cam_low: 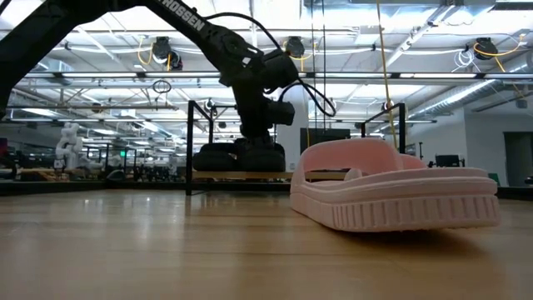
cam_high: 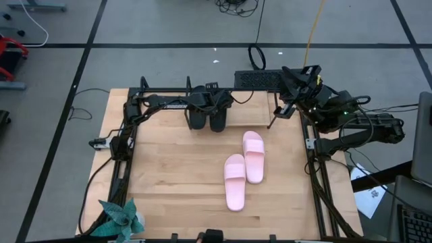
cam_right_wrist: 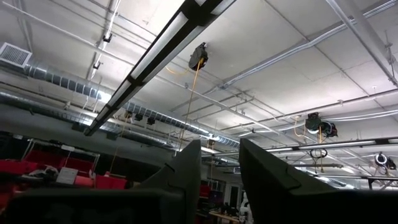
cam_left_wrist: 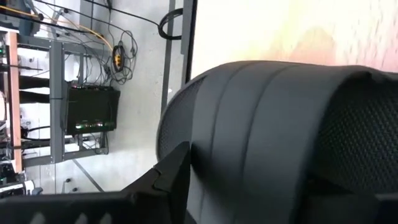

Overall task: Pick and place slides into the shelf
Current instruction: Put the black slide on the shelf

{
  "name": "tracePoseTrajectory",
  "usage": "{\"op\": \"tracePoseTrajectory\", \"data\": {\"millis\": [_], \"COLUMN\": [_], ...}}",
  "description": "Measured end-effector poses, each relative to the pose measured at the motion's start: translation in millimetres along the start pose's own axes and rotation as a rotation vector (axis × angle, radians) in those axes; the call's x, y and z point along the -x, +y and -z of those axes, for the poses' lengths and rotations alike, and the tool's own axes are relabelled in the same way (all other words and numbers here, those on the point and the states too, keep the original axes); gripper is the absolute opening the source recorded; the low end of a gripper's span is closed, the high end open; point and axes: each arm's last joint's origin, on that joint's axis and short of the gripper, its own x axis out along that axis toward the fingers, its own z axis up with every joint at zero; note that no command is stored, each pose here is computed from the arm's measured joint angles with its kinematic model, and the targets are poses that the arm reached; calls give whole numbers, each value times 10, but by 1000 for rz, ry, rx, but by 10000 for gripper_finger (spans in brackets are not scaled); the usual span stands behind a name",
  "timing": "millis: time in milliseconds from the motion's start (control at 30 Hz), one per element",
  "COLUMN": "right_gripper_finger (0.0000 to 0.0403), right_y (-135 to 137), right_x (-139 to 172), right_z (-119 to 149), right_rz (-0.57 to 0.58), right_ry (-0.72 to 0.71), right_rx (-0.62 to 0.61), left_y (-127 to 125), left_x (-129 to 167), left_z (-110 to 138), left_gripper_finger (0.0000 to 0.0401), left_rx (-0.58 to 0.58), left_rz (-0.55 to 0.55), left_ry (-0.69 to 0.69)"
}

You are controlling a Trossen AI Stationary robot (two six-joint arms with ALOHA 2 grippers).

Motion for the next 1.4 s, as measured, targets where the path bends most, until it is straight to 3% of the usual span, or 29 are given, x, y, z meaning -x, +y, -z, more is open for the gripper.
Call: {"op": "tracePoseTrajectory", "data": {"millis": [467, 900, 1400], "right_gripper_finger": [98, 98, 98], "right_y": [1, 1, 1], "right_x": [0, 0, 0], "right_z": [2, 2, 2], "right_rz": [-1, -1, -1], "right_ry": [2, 1, 1], "right_rx": [-2, -29, -18], "left_y": [-99, 96, 149], "left_x": [80, -56, -77], "left_z": [-67, 42, 43], "left_gripper_finger": [150, 150, 150], "left_rx": [-19, 24, -2], "left_rz": [-1, -18, -37], "left_ry": [-24, 13, 3]}}
